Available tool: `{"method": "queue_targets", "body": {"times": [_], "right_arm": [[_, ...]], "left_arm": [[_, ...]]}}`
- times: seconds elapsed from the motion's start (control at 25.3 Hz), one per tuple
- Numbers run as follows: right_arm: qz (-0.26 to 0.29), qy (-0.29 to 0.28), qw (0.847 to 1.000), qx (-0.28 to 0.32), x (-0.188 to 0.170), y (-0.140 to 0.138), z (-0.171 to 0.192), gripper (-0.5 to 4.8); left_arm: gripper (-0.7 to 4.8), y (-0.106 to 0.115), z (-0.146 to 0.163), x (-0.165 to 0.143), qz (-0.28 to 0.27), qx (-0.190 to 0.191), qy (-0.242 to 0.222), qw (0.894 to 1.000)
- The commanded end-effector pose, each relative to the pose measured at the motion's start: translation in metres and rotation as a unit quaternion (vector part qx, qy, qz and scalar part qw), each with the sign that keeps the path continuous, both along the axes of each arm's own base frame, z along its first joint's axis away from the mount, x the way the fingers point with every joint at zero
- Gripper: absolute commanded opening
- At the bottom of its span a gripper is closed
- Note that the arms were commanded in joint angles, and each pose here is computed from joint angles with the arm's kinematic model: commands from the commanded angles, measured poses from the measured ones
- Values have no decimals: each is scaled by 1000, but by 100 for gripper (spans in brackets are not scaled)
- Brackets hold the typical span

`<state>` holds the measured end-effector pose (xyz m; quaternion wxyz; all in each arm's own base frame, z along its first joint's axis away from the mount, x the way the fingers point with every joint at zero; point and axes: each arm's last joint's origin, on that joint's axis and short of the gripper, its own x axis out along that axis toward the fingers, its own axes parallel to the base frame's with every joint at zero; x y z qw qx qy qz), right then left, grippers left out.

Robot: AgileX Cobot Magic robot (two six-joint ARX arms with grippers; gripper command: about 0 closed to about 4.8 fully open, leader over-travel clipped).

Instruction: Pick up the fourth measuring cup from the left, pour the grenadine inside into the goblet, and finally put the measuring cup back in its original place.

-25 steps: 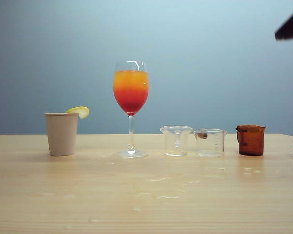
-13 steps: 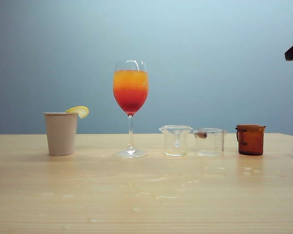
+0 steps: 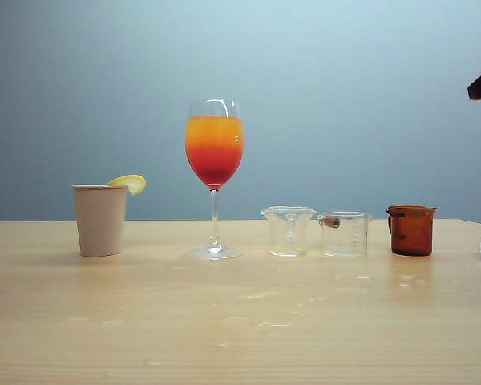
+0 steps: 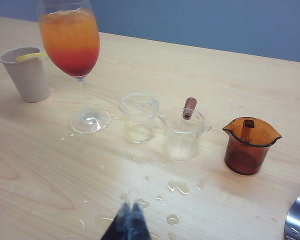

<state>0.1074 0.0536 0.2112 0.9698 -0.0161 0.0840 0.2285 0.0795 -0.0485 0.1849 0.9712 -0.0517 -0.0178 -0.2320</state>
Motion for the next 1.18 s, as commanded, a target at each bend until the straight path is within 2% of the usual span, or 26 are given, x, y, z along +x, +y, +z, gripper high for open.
{"method": "queue_targets", "body": {"times": [0.04, 0.16, 0.36, 0.47, 0.63, 0.83, 1.03, 1.18], "right_arm": [[1, -6, 1000, 4, 0, 0, 2, -1], [0, -6, 1000, 4, 0, 0, 2, -1], [1, -6, 1000, 4, 0, 0, 2, -1], [1, -6, 1000, 4, 0, 0, 2, -1], [1, -6, 1000, 4, 0, 0, 2, -1], [1, -6, 1000, 4, 0, 0, 2, -1], [1, -6, 1000, 5, 0, 0, 2, -1], [1, -6, 1000, 4, 0, 0, 2, -1]], "left_arm": [[-6, 1, 5, 0, 6, -12, -20, 1000], [-6, 3, 7, 1, 20, -16, -28, 999], [-6, 14, 7, 6, 84, -14, -29, 996], [-6, 29, 6, 11, 164, -12, -30, 986], [-6, 40, 4, 13, 210, -6, -28, 977], [-6, 49, -14, 18, 233, 8, -2, 972], [-6, 49, -14, 18, 237, 49, -11, 970], [-6, 49, -14, 18, 237, 52, -13, 970]]}}
